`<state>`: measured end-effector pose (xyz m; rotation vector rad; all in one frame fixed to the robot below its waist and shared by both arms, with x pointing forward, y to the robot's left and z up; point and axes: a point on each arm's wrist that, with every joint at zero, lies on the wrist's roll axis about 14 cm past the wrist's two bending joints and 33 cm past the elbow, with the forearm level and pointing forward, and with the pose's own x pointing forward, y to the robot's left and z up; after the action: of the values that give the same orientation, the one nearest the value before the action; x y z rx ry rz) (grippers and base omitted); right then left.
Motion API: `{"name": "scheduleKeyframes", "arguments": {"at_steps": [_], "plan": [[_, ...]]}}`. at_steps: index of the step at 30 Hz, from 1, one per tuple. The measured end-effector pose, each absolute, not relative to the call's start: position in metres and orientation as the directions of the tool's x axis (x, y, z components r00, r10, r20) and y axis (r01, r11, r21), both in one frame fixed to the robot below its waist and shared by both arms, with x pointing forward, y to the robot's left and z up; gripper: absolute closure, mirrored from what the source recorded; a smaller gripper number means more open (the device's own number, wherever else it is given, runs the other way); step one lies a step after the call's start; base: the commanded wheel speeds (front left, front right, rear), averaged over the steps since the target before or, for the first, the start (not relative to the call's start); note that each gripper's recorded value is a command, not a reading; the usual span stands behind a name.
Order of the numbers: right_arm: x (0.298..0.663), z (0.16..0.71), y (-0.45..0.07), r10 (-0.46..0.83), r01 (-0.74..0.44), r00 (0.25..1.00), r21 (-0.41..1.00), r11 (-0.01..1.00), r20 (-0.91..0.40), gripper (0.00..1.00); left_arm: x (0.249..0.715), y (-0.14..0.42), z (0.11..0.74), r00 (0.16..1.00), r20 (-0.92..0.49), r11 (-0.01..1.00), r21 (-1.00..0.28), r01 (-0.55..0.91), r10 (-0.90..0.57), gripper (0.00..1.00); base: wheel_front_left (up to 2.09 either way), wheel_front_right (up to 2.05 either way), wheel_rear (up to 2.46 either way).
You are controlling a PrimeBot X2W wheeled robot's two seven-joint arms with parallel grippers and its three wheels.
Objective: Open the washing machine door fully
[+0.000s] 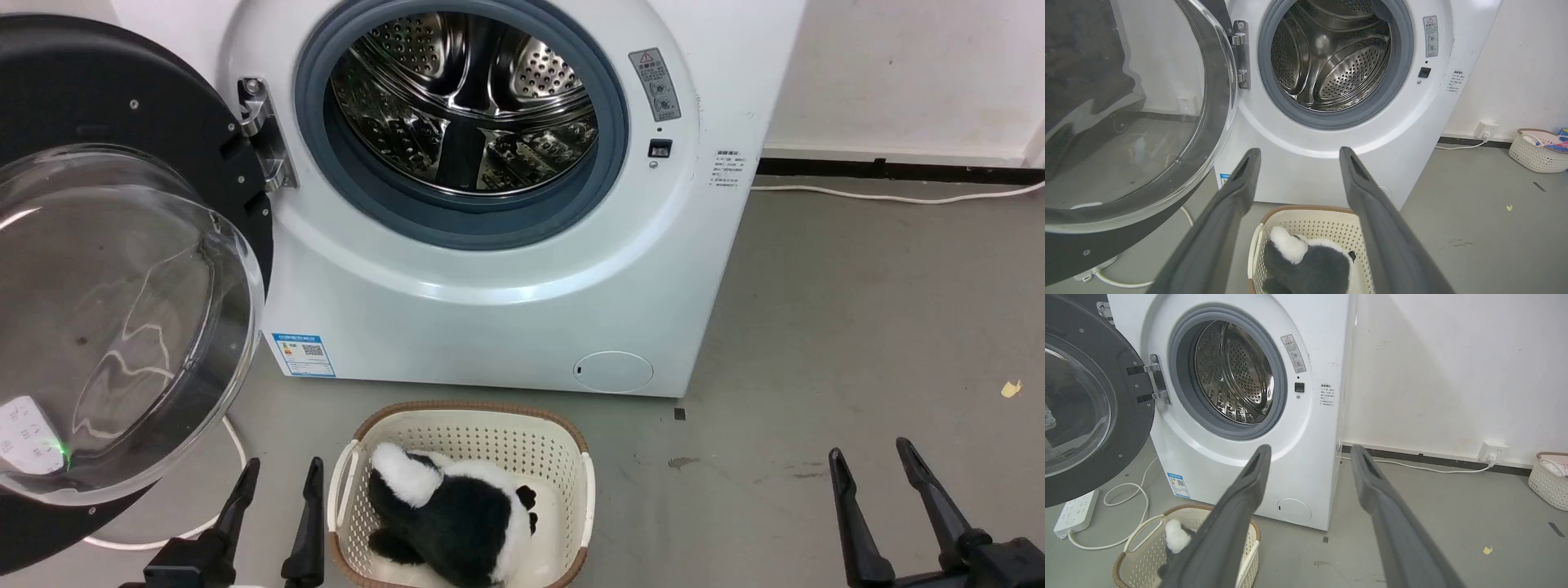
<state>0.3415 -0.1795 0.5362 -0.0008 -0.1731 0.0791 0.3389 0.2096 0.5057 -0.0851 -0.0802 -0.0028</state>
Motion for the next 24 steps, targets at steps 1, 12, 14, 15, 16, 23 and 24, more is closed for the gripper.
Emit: {"name": "scheduleKeyframes", "arguments": {"at_steps": [1, 12, 14, 15, 16, 23, 24], "plan": [[0.3415, 0.5361, -0.1796, 0.078, -0.078, 0.982, -0.007, 0.997, 0.172, 0.0, 0.3388, 0.2096, 0.5056, 0.997, 0.08, 0.996, -0.085, 0.006, 0.001, 0.0, 0.0, 0.0, 0.0], [0.3413, 0.5351, -0.1793, 0.079, -0.079, 0.982, -0.007, 0.997, 0.169, 0.0, 0.3386, 0.2066, 0.5036, 0.997, 0.074, 0.996, -0.085, 0.013, -0.007, 0.0, 0.0, 0.0, 0.0], [0.3413, 0.5351, -0.1787, 0.081, -0.081, 0.982, -0.007, 0.997, 0.169, 0.0, 0.3382, 0.2066, 0.5032, 0.997, 0.073, 0.996, -0.087, 0.013, -0.007, 0.0, 0.0, 0.0, 0.0], [0.3415, 0.5347, -0.1785, 0.082, -0.082, 0.983, -0.006, 0.997, 0.167, 1.0, 0.3381, 0.2073, 0.5037, 0.997, 0.074, 0.996, -0.085, 0.012, -0.005, 1.0, 0.0, 0.0, 0.0], [0.3415, 0.5347, -0.1786, 0.081, -0.081, 0.983, -0.007, 0.997, 0.167, 1.0, 0.3382, 0.2075, 0.5037, 0.997, 0.074, 0.996, -0.083, 0.012, -0.005, 1.0, 0.0, 0.0, 0.0], [0.3415, 0.5331, -0.1788, 0.081, -0.081, 0.984, -0.007, 0.997, 0.157, 1.0, 0.3387, 0.2074, 0.5027, 0.998, 0.066, 0.997, -0.082, 0.011, -0.006, 1.0, 0.0, 0.0, 0.0], [0.3415, 0.5328, -0.1788, 0.081, -0.081, 0.984, -0.007, 0.997, 0.156, 1.0, 0.3388, 0.2073, 0.5025, 0.998, 0.065, 0.997, -0.081, 0.012, -0.007, 1.0, 0.0, 0.0, 0.0]]}}
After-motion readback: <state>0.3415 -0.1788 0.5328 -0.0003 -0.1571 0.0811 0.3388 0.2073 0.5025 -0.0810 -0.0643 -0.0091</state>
